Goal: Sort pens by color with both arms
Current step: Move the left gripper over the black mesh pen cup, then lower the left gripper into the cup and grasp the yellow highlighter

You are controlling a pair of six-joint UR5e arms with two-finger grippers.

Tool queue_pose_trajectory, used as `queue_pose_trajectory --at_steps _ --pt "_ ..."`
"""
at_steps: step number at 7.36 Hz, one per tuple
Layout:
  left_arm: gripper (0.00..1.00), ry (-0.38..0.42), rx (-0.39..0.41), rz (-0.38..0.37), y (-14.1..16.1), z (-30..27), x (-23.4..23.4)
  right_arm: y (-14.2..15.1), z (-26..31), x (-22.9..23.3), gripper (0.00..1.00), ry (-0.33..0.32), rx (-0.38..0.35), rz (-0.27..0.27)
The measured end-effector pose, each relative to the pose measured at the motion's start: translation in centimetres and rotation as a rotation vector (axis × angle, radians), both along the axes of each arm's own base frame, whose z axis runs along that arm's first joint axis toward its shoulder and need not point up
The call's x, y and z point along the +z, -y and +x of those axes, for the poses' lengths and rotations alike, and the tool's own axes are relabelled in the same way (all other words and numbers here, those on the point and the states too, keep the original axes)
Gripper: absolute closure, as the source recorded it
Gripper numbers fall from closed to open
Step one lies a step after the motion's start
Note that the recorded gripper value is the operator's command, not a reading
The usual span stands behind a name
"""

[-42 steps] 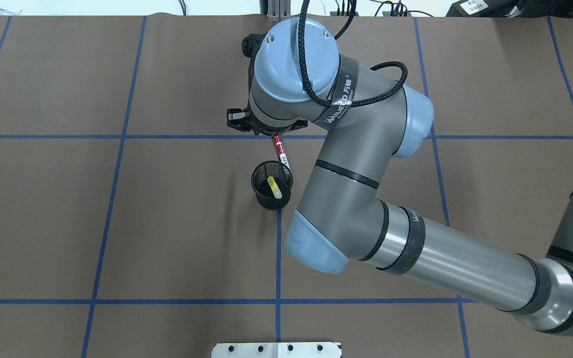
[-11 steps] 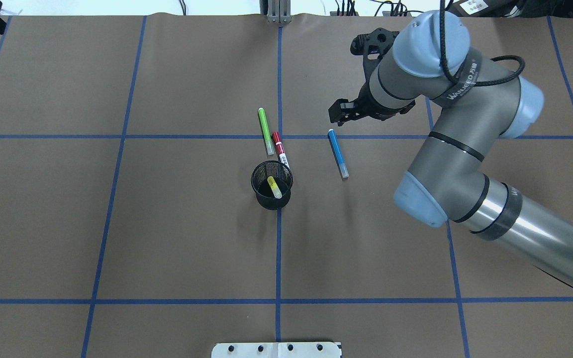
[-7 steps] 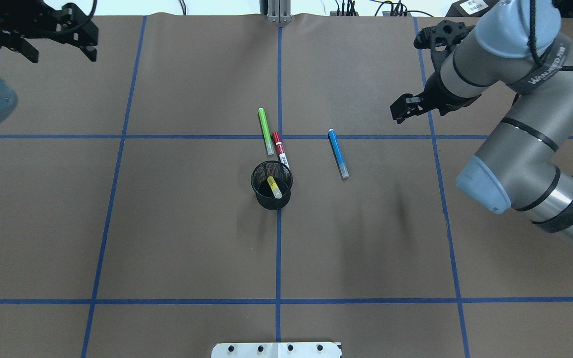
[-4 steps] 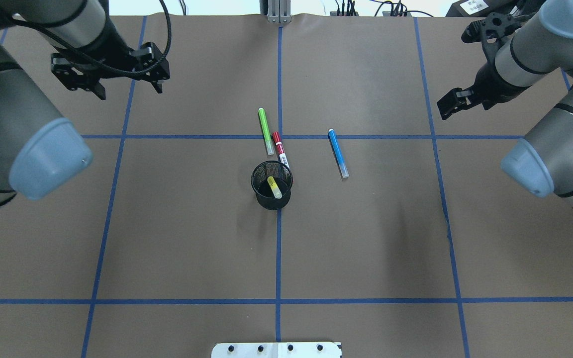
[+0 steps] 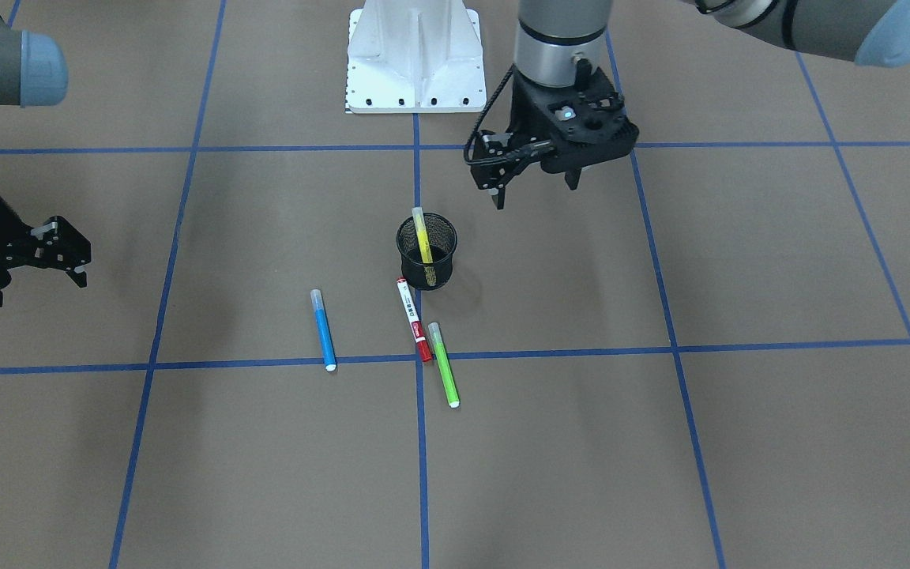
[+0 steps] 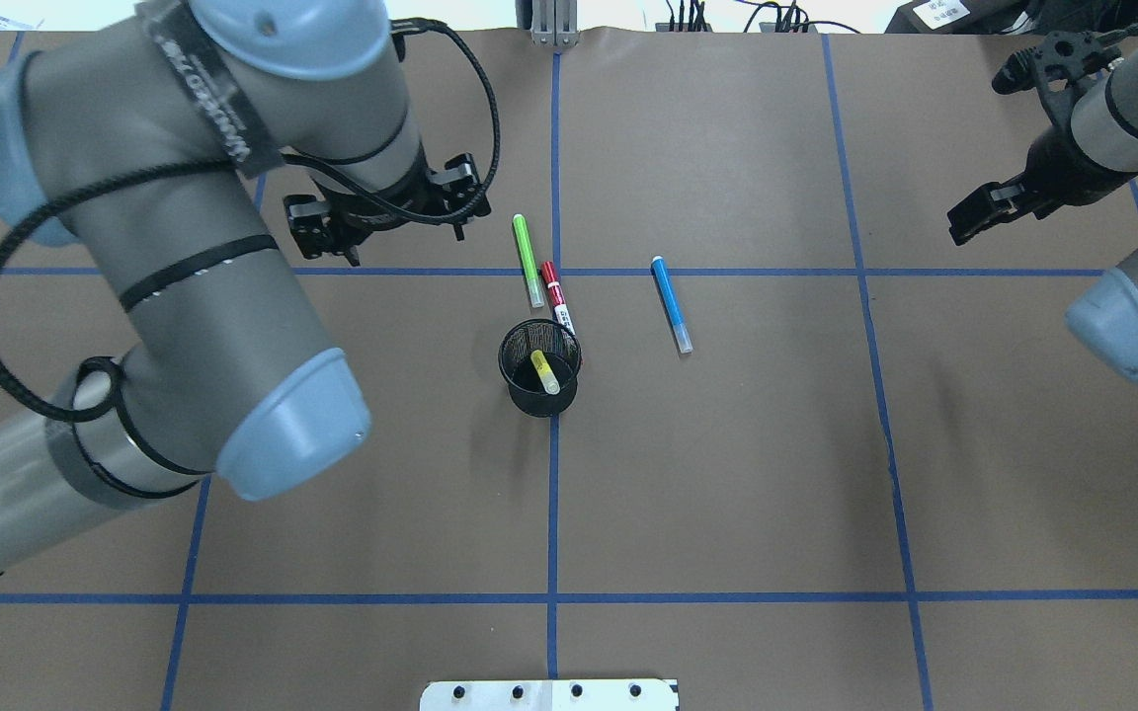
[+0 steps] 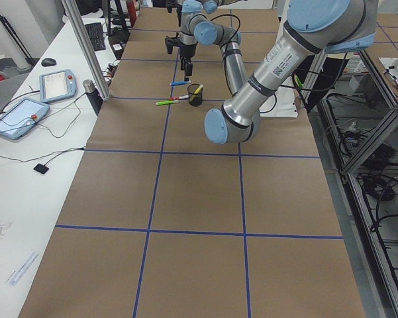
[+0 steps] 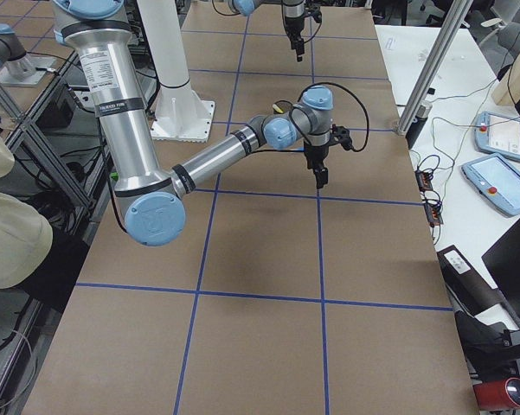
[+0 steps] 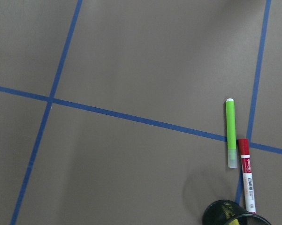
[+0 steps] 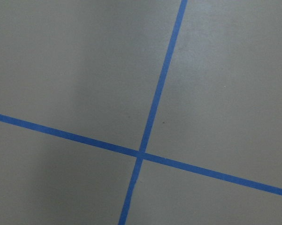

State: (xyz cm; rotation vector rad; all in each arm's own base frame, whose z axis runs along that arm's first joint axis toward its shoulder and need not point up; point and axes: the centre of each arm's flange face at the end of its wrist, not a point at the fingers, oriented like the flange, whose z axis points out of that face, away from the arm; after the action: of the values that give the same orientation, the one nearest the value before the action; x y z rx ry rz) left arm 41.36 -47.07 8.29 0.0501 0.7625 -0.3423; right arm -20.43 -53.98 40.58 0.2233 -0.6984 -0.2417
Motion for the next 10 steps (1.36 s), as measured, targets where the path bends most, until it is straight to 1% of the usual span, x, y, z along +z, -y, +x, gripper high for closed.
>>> queue_pose_trajectory --at_steps 2,4,5,7,8,10 --pt "0.01 0.006 -0.013 -0.005 -1.2 4.6 -1.4 0.1 3.5 3.3 0.00 -0.010 -0.040 0.000" --pt "0.01 0.037 0.006 0.008 -3.0 9.2 -0.9 1.1 6.9 6.6 0.00 -0.008 -0.078 -0.004" --pt "0.03 0.049 0.013 0.013 -3.8 11.3 -0.5 1.3 7.6 7.3 0.00 -0.009 -0.088 -0.002" --pt "0.14 0.063 0.009 0.019 -5.7 15.2 0.4 1.4 8.0 7.8 0.00 -0.011 -0.094 -0.002" --pt "0.22 0.066 0.002 0.021 -6.5 16.5 0.7 1.4 8.1 7.9 0.00 -0.011 -0.094 -0.003" --pt "0.35 0.072 -0.011 0.031 -7.3 18.5 1.5 1.3 8.2 8.2 0.00 -0.012 -0.093 -0.006"
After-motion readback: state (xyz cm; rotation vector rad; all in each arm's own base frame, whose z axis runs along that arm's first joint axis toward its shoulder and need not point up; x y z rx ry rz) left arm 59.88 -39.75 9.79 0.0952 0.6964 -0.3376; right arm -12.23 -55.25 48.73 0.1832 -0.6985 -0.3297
